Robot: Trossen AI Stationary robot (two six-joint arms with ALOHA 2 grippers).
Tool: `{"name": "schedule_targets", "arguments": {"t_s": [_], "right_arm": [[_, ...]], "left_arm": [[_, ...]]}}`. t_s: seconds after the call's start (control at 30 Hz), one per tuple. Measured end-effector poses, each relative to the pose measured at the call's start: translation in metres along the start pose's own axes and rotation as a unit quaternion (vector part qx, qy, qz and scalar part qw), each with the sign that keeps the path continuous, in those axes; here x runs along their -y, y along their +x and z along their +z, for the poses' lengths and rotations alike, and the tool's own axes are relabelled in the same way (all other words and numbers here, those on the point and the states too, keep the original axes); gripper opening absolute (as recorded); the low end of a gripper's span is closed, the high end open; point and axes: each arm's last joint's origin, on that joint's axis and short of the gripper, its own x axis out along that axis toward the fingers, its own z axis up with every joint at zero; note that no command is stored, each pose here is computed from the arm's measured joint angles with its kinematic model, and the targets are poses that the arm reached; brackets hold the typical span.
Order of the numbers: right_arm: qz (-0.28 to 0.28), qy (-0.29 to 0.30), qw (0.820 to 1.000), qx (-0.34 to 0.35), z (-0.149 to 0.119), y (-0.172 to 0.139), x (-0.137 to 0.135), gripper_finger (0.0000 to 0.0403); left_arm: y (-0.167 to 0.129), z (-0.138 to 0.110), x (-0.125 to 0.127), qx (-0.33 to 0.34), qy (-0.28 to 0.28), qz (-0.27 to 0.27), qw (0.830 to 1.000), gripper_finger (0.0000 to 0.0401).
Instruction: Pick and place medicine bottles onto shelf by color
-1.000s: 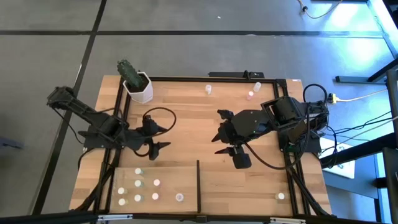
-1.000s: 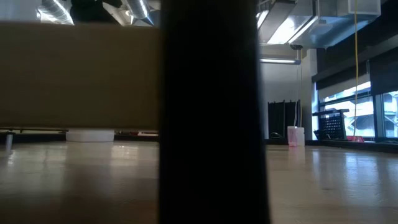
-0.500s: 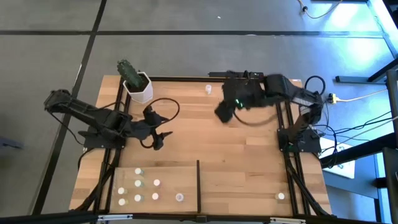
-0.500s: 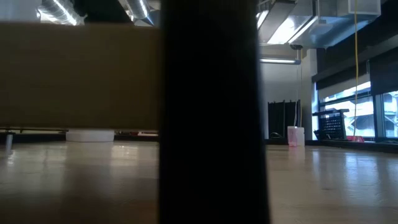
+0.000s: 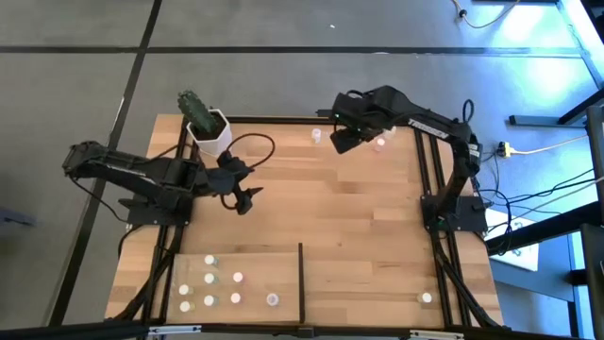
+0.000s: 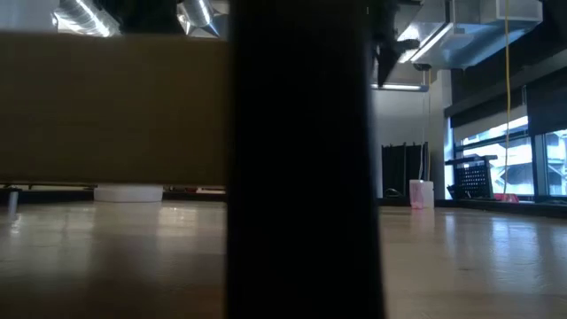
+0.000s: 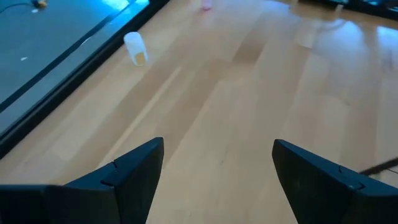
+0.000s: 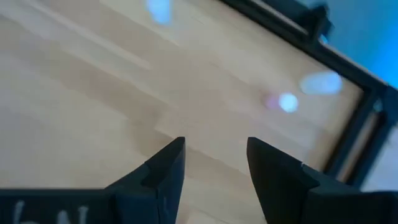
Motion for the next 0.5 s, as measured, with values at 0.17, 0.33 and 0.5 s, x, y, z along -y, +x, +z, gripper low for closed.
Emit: {"name": "schedule_targets", "arguments": {"t_s": [0.17,0.33,0.5], "right_arm": [[-0.058,0.021,0.997,-0.044,0.01,0.038,0.024,0.0166],[-0.072,0.035,0.995,-0.06,0.02,0.066,0.043,0.0165],[-0.05,0.02,0.995,-0.081,0.025,0.08,0.052,0.0165]], "left_arm": [[0.006,0.004,-0.011,0.001,-0.02,0.027,0.999,0.0295],[0.011,0.009,-0.025,0.002,-0.007,0.057,0.998,0.0295],[0.016,0.017,-0.034,0.01,0.02,0.04,0.999,0.0295]]}}
